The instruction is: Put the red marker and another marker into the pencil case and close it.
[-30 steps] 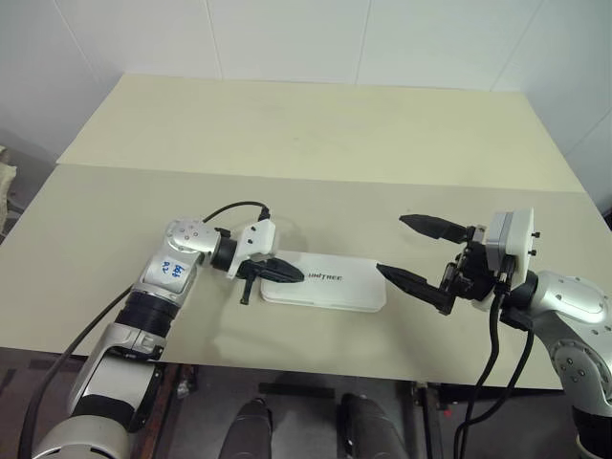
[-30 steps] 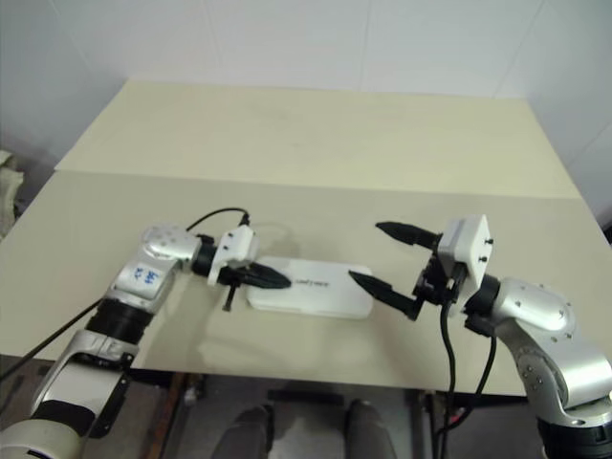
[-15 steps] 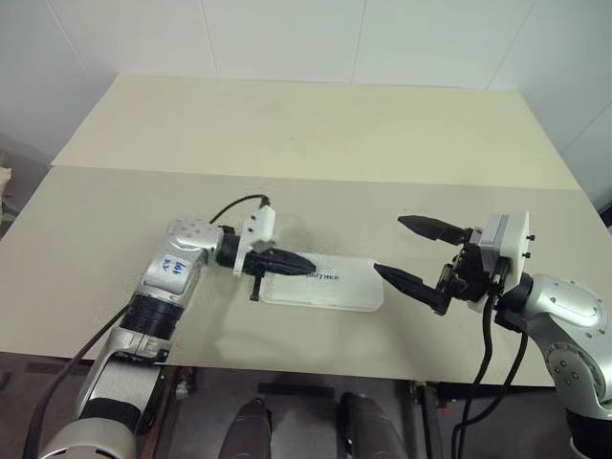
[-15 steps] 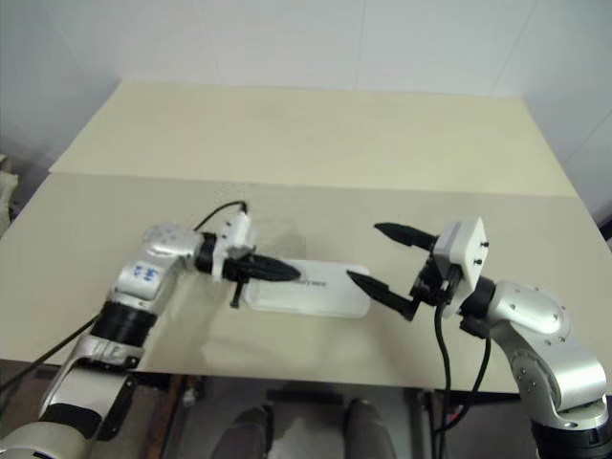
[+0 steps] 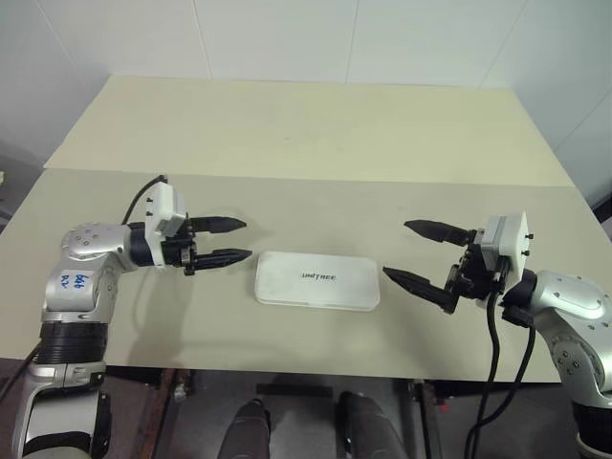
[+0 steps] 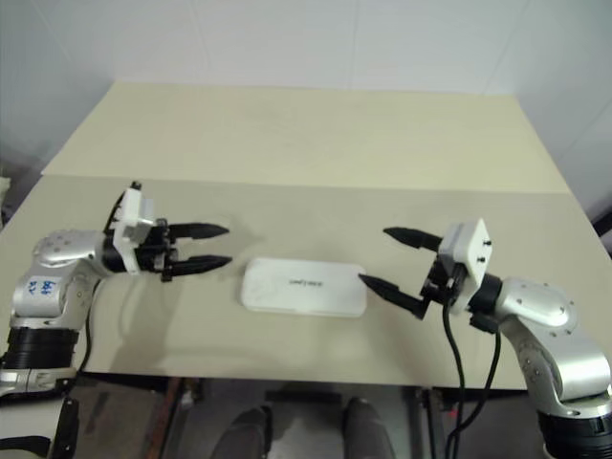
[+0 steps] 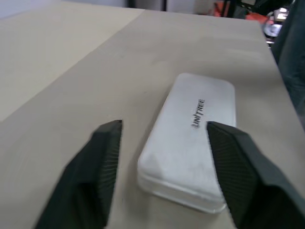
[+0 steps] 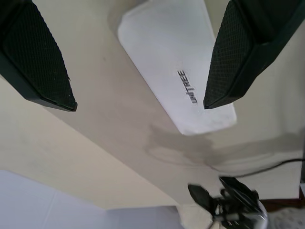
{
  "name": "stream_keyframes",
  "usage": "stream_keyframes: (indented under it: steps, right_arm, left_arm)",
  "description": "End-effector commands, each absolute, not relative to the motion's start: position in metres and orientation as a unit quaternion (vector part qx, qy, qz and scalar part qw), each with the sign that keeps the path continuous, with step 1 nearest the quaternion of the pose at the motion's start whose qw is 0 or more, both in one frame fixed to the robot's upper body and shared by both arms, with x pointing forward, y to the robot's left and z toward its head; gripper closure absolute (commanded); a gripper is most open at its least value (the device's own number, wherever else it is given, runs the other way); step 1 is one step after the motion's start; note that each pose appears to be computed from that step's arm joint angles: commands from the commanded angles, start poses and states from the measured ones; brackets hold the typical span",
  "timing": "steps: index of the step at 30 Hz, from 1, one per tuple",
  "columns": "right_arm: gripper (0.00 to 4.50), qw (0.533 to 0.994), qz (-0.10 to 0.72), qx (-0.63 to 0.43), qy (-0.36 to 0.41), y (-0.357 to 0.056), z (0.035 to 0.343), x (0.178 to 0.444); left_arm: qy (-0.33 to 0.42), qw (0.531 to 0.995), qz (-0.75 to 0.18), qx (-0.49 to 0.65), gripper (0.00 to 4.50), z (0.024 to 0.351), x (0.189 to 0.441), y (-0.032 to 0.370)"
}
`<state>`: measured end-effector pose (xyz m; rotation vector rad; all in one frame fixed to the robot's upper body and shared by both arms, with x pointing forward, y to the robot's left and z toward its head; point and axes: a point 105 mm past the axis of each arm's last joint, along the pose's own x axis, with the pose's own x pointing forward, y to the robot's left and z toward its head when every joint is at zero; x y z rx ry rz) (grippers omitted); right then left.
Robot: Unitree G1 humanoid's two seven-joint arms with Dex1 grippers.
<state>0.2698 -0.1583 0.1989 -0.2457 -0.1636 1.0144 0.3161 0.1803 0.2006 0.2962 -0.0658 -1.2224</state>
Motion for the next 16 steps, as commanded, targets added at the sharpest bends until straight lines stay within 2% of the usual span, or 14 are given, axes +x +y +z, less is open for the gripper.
stream_keyframes:
  steps: [1, 16]
  right_arm:
    - [0.00, 0.860, 0.477, -0.148, -0.104, -0.171, 0.215, 0.270]
    - [0.00, 0.864, 0.466, -0.168, -0.093, -0.186, 0.216, 0.273]
  left_arm:
    - [-0.065, 0.805, -0.570, 0.152, 0.08, 0.214, 0.312, 0.175]
    - [-0.071, 0.802, -0.571, 0.159, 0.04, 0.211, 0.314, 0.165]
